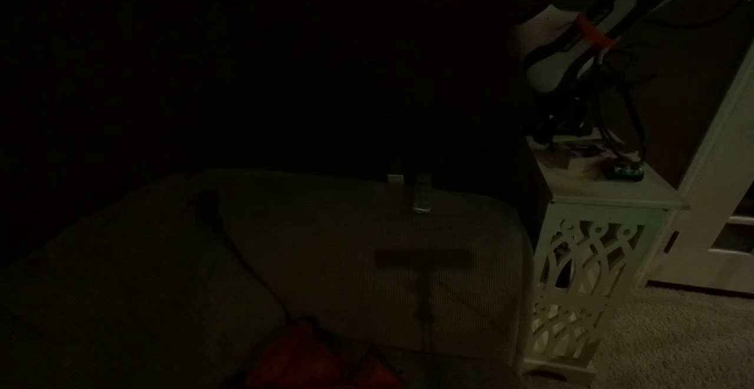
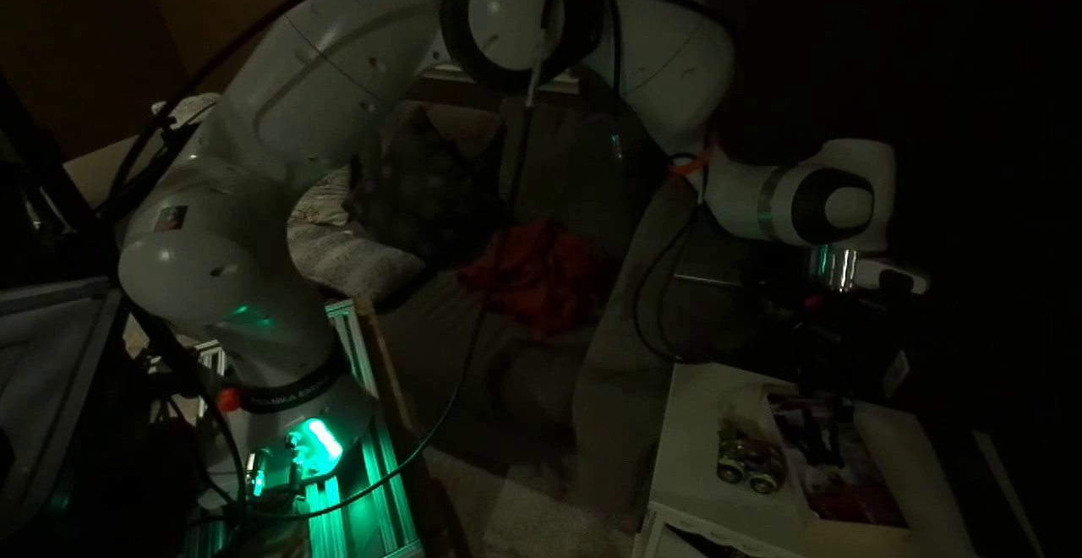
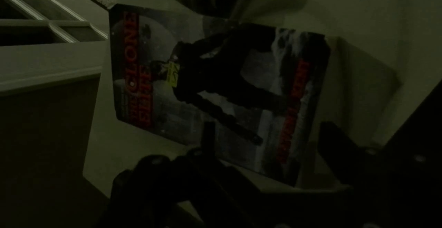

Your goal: Pick up the book from the white shelf and put it on the right armrest of the sofa.

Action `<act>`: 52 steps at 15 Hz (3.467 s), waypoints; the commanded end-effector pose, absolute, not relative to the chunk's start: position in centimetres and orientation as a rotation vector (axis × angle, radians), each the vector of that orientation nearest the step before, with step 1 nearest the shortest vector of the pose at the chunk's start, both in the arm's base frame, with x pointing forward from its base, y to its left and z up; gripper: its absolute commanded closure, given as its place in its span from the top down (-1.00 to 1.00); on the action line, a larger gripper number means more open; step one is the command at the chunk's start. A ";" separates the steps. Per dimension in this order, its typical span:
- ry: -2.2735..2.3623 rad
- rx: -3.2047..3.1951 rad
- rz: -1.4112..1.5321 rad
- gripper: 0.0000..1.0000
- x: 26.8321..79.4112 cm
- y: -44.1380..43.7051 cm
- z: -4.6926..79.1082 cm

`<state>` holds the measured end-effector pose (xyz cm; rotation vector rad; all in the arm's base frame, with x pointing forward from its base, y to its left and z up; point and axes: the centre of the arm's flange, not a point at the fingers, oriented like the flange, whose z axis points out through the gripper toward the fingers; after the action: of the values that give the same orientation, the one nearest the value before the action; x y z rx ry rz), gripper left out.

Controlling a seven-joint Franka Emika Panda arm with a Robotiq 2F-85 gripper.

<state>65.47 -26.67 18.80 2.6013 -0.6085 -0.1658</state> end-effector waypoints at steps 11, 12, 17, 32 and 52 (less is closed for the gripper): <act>-0.390 2.805 -0.238 -1.00 66.1 -24.1 18.8; -0.388 2.809 -0.236 -1.00 66.1 -24.1 18.9; -0.339 2.887 -0.182 -0.98 66.1 -22.1 19.2; -0.415 2.995 -0.076 -0.98 67.7 -19.9 20.2; -0.152 2.379 0.180 1.00 68.6 -6.7 14.0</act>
<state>67.08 -6.51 15.23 2.5219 -0.1547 0.1231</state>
